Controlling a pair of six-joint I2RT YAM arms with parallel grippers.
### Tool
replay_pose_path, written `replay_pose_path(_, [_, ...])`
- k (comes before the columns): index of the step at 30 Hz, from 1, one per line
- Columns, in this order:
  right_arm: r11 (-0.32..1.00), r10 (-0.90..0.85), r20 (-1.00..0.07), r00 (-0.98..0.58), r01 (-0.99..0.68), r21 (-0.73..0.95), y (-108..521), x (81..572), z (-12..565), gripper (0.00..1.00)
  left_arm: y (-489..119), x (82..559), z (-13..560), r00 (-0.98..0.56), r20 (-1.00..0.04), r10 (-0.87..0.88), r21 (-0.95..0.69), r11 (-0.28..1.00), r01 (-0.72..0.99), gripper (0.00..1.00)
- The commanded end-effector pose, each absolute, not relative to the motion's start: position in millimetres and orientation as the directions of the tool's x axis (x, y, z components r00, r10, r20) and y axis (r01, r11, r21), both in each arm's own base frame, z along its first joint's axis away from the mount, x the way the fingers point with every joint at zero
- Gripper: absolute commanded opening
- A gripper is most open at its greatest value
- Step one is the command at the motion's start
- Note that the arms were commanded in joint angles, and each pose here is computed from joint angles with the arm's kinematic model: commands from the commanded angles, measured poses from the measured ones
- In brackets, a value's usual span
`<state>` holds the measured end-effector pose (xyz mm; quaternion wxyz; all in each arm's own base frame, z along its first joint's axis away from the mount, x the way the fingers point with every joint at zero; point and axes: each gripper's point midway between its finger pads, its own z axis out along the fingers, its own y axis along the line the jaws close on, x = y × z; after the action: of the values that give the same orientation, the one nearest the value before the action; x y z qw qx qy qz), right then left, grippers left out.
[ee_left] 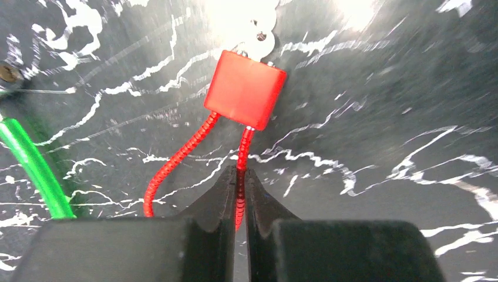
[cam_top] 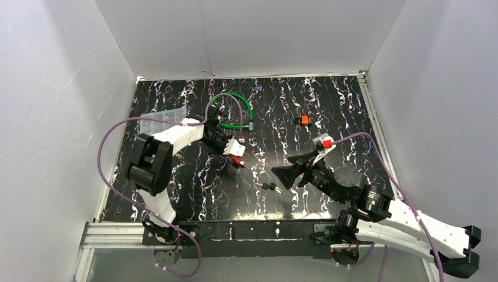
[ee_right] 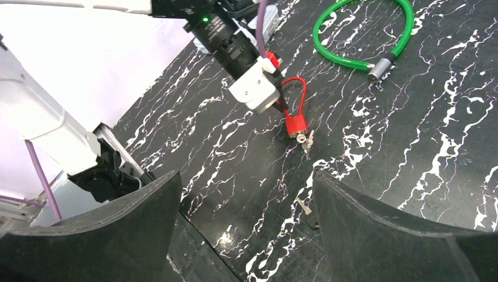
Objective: Unlock with the key
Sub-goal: Pick up the lock from the center of the board.
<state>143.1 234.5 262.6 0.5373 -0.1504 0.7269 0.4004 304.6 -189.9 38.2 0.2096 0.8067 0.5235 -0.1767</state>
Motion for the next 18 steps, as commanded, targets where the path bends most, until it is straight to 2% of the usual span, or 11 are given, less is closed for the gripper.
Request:
replay_pose_path(1, [0.666, 0.233, -0.895, -0.380, -0.608, 0.431, 233.7, 154.8, 253.4, 0.90, -231.9, 272.4, 148.5, 0.405, -0.657, 0.636, 0.291, -0.282, 0.914, 0.00])
replay_pose_path(3, [0.650, 0.240, -0.881, -0.408, -0.606, 0.458, 239.0, 158.6, 248.5, 0.92, -241.6, 255.6, 197.3, 0.458, -0.681, 0.571, 0.379, -0.259, 0.888, 0.00])
replay_pose_path(9, [0.534, 0.295, -0.830, -0.472, -0.639, 0.554, 254.0, 164.2, 262.8, 0.94, -244.8, 211.8, 279.3, 0.590, -0.664, 0.461, 0.554, -0.227, 0.801, 0.00])
replay_pose_path(18, [0.281, 0.400, -0.777, -0.486, -0.742, 0.608, 259.5, 154.4, 333.9, 0.94, -240.7, 175.4, 306.0, 0.699, -0.574, 0.427, 0.656, -0.271, 0.704, 0.00])
